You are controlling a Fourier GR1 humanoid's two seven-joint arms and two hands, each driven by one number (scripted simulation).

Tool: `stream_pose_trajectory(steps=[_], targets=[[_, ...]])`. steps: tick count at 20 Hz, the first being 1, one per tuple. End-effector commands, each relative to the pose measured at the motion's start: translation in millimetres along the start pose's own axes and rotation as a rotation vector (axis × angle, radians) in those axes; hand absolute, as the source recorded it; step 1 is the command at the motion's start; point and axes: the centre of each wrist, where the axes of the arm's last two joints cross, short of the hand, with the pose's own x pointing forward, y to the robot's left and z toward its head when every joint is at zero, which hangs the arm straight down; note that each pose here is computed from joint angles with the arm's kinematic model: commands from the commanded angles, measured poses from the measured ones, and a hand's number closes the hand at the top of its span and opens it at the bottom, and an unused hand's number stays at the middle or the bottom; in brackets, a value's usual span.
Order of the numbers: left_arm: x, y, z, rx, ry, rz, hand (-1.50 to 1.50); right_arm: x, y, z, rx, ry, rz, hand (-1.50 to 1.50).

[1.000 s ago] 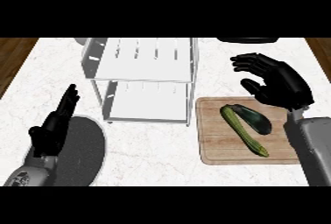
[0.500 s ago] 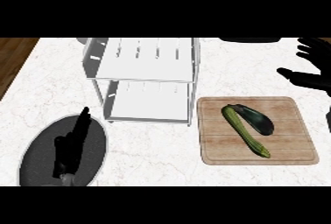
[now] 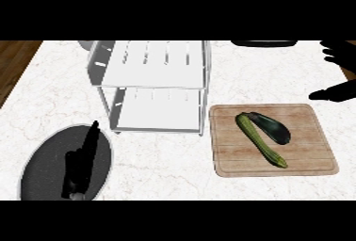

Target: Pick the eggplant from the cutting board and place it in the tiered basket

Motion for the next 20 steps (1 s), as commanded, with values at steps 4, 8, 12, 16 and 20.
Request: stream_pose_trajectory(steps=[4, 8, 12, 16, 20], targets=[[-1, 7, 1, 0.007, 0.028, 0.000, 0.00, 69, 20, 0, 0.230, 0.125, 0.444, -1.50], [-7, 1, 12, 0.032, 0.018, -0.001, 0.00, 91, 52, 2, 0.217, 0.160, 0.636, -1.50], [-8, 4, -10, 0.009, 0.020, 0.021, 0.00, 80, 82, 16, 0.187, 0.163, 0.654, -1.50], [3, -4, -3, 0.002, 0.013, 0.002, 0.00, 93, 89, 13, 0.172, 0.196, 0.713, -1.50], [-8, 3, 7, -0.004, 0.005, 0.008, 0.00, 63, 127, 10, 0.159, 0.202, 0.767, -1.50]])
